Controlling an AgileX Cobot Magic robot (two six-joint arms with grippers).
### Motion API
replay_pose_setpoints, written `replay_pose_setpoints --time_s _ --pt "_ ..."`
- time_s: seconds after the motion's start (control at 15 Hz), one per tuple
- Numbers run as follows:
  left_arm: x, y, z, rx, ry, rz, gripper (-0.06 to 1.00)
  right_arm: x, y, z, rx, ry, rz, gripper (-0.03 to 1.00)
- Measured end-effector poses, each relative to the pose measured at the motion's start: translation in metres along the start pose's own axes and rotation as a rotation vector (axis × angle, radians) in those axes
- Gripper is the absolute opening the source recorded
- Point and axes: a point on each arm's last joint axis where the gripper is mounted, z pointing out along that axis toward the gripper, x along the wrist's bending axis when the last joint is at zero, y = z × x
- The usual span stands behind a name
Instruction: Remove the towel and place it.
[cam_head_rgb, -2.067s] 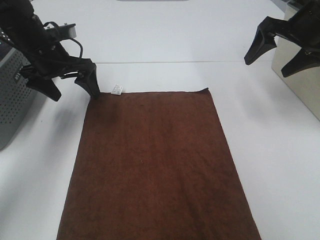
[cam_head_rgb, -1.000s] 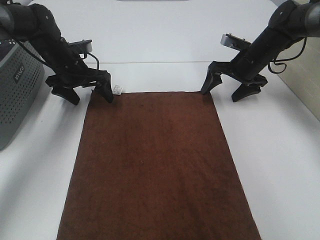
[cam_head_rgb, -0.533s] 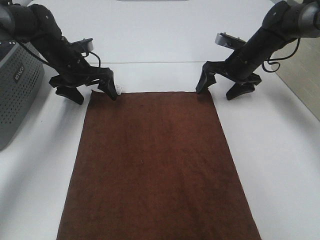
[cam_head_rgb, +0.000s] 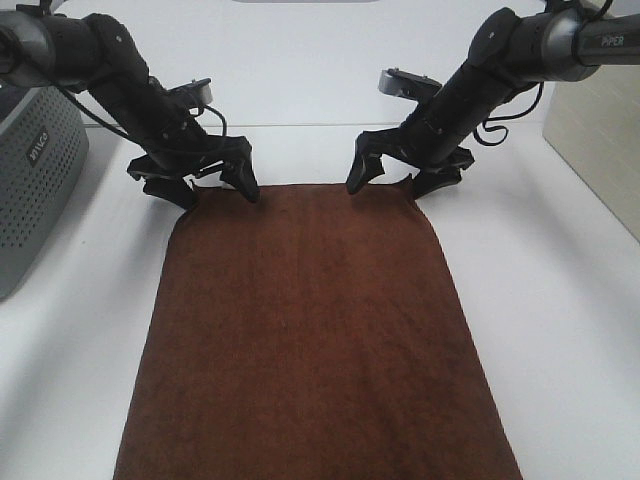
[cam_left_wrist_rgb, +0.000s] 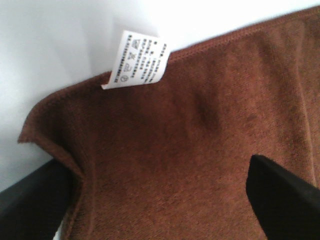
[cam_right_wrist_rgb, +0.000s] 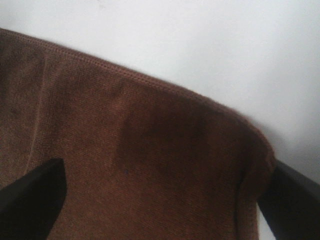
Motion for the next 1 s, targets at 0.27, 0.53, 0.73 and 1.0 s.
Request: replay_pose_setpoints --time_s 0.27,0.53,0.73,1.0 --pt "0.001 -0.001 0.003 0.008 0.002 -0.001 0.62 -0.002 0.000 0.000 0.000 -0.020 -0.010 0.85" --pt "0.004 -0.003 0.006 0.020 0.019 0.009 0.32 -0.005 -0.002 0.003 0.011 -0.037 -0.022 0.59" --pt "0.008 -0.003 0.006 0.029 0.063 0.044 0.17 -0.007 -0.002 0.006 0.006 -0.049 -0.026 0.39" --pt "0.012 -0.004 0.005 0.037 0.112 0.096 0.01 -0.010 -0.001 0.007 -0.013 -0.079 -0.047 0.01"
